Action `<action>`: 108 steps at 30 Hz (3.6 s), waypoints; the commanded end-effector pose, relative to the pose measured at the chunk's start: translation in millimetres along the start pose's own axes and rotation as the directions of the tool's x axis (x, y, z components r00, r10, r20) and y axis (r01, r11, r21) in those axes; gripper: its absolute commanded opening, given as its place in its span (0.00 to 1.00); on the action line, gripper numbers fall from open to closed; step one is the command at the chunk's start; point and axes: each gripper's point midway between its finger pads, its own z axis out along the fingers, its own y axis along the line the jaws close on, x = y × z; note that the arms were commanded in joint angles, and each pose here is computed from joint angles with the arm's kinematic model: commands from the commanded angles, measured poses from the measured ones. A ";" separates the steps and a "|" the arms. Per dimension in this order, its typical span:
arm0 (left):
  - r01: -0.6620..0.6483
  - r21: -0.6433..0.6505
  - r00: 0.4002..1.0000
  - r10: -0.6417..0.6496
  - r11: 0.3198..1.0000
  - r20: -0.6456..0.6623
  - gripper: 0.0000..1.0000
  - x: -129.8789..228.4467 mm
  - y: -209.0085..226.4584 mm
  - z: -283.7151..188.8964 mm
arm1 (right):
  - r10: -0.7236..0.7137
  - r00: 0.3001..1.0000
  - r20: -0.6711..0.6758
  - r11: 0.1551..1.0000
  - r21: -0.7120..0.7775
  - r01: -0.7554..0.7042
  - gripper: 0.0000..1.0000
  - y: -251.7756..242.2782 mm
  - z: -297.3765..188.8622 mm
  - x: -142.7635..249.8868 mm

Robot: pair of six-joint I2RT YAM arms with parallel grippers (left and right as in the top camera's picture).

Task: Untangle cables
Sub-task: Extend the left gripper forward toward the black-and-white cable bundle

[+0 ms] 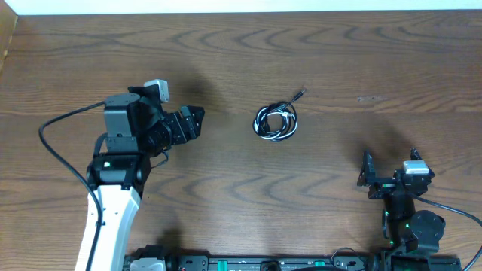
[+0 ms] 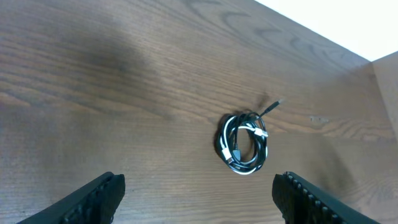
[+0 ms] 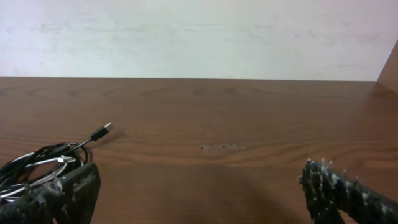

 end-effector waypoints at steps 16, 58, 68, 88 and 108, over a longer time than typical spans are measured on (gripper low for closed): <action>-0.014 -0.010 1.000 0.014 1.000 -0.016 0.81 -3.6 2.2 6.7 | 0.011 1.000 -0.001 1.000 0.011 -0.011 0.99 -2.5 -0.1 1.3; -0.032 -0.028 0.999 0.032 0.999 0.016 0.80 -11.2 4.4 6.7 | 0.011 1.000 -0.001 1.000 0.011 -0.011 0.99 -2.5 -0.1 1.3; -0.020 -0.036 1.000 0.020 0.999 -0.010 0.80 -7.3 9.8 14.9 | 0.011 1.000 -0.001 1.000 0.011 -0.011 0.99 -2.5 -0.1 1.3; -0.058 0.005 0.989 0.058 0.998 -0.137 0.69 23.4 -5.8 54.1 | 0.011 1.000 -0.001 1.000 0.011 -0.011 0.99 -2.5 -0.1 1.3; -0.067 0.022 0.985 0.070 0.998 -0.155 0.64 29.4 -12.3 63.0 | 0.011 1.000 -0.001 1.000 0.011 -0.011 0.99 -2.5 -0.1 1.3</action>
